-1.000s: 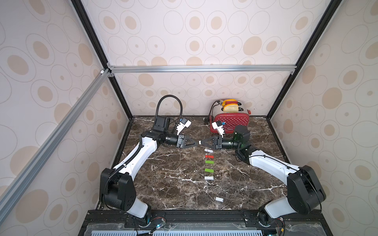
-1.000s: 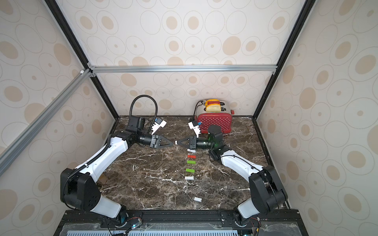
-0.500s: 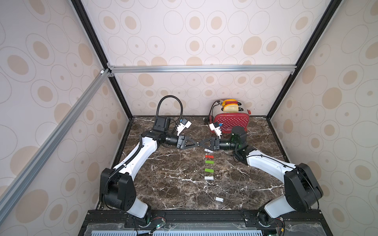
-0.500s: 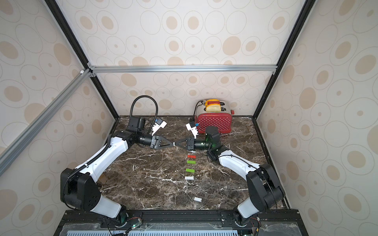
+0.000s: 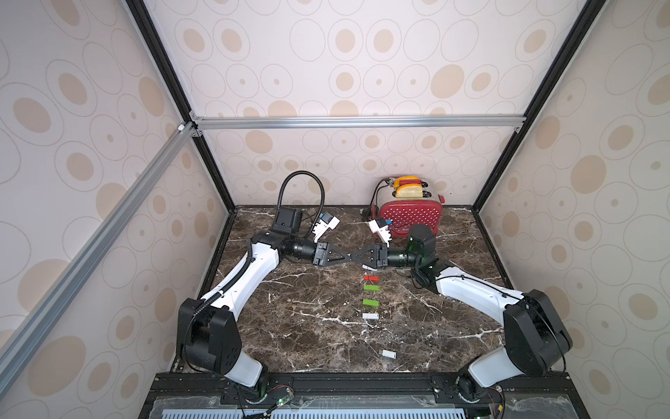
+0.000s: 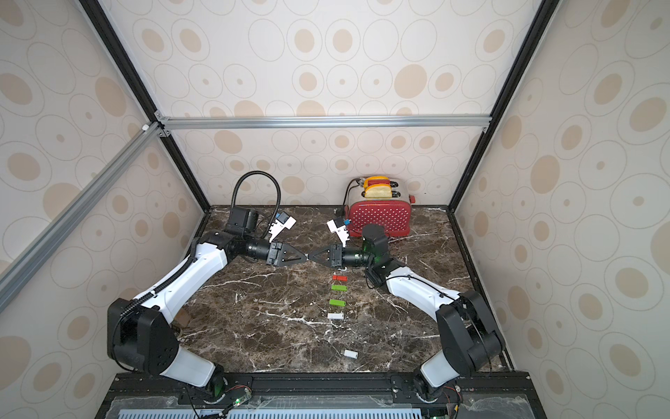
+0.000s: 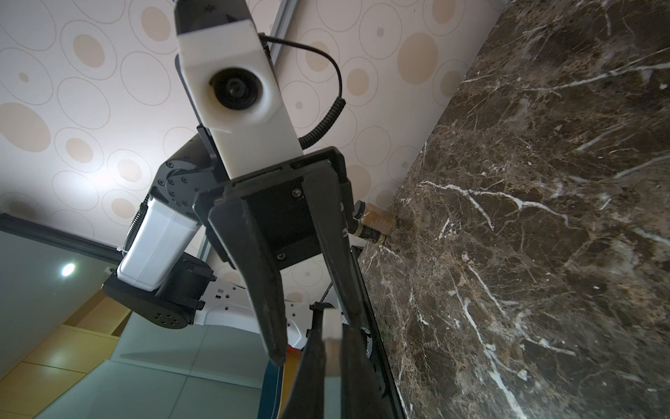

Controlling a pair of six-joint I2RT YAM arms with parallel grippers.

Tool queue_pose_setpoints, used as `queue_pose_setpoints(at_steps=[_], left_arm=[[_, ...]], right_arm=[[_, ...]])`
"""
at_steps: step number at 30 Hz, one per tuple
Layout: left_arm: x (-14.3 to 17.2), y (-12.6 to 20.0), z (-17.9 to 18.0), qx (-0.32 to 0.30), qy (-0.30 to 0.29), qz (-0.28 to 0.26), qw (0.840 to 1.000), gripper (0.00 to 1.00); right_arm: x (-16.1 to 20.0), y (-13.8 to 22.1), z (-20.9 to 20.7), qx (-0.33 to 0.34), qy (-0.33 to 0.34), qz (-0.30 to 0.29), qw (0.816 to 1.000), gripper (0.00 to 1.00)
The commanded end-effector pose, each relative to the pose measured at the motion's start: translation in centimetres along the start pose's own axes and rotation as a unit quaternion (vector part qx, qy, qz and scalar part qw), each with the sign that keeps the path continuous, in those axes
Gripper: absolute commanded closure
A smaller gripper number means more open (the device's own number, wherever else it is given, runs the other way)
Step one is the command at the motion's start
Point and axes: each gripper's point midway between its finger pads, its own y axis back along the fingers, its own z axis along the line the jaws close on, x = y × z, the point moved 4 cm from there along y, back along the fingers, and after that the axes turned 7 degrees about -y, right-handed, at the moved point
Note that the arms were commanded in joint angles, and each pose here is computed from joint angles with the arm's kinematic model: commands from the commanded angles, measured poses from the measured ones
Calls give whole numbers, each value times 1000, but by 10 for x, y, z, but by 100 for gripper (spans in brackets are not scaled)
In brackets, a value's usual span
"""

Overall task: Close the usb drive cover
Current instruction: Pick up the cover from the center of the board.

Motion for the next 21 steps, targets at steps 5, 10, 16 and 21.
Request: queue_pose_setpoints(at_steps=[5,10,16,21], left_arm=[[-12,0,-11,20,-23,-10,999,72],[-12,0,-10,21,-22,-10,1000,83],[-14,0,-11,23,-22,-12,999,87],[-15,0,-11,26,-19,-14,999,89]], right_arm=[[-4,-4,5,-7,16,-1,1000,100],[-4,-4,4,-7,16,-2,1000,100],[-4,-4,3,-7,14,-2,1000,100],[-2,-6,0,-6,11,0,1000,100]])
